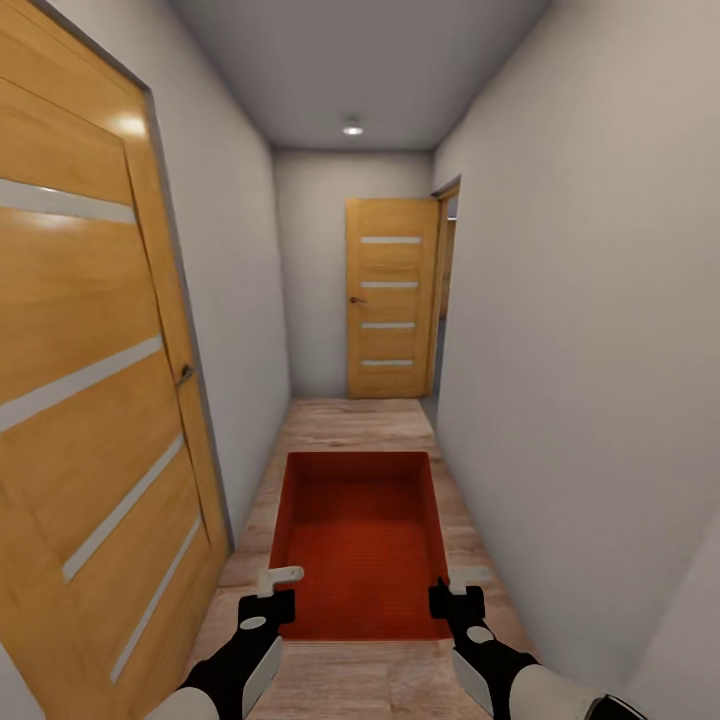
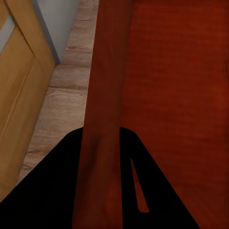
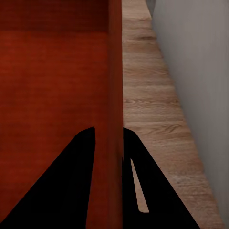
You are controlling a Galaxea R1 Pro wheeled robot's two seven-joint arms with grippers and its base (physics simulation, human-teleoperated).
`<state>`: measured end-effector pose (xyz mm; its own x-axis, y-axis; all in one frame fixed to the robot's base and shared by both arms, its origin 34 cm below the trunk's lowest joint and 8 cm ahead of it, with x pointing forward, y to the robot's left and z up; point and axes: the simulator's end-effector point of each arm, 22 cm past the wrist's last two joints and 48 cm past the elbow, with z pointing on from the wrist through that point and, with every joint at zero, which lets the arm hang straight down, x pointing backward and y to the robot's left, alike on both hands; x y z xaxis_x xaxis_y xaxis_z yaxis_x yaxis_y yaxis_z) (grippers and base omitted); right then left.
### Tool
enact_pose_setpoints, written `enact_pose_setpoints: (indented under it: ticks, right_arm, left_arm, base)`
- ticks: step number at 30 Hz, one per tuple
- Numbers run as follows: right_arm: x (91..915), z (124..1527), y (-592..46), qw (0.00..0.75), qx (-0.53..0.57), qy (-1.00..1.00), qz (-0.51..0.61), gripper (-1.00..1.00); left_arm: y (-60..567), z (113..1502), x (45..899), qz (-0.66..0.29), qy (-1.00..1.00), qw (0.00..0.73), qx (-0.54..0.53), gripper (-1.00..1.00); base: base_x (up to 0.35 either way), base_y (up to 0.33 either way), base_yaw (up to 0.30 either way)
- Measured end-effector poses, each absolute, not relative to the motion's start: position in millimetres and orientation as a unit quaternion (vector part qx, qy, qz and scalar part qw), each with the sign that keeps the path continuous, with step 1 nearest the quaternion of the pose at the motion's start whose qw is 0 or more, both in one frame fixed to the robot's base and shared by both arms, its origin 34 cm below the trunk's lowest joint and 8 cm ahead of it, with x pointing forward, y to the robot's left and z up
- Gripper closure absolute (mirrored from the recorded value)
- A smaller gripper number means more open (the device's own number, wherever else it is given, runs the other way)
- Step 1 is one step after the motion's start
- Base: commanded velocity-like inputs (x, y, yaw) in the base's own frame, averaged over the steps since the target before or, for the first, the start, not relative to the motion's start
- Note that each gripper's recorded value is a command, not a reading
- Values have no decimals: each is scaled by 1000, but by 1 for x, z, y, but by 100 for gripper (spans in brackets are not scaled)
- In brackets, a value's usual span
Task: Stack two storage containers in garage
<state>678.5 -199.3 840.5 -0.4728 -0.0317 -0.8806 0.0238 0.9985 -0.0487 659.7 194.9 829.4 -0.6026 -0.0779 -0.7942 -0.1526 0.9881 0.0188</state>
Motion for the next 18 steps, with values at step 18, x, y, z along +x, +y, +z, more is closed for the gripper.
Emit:
enact_pose_setpoints:
  ticks: [18]
  right_arm:
    - [679,841,-199,515,-1,857,-27,100]
  left_arm:
    - [195,831,661,43,893,443,-63,100]
  base:
    - [322,3,-4]
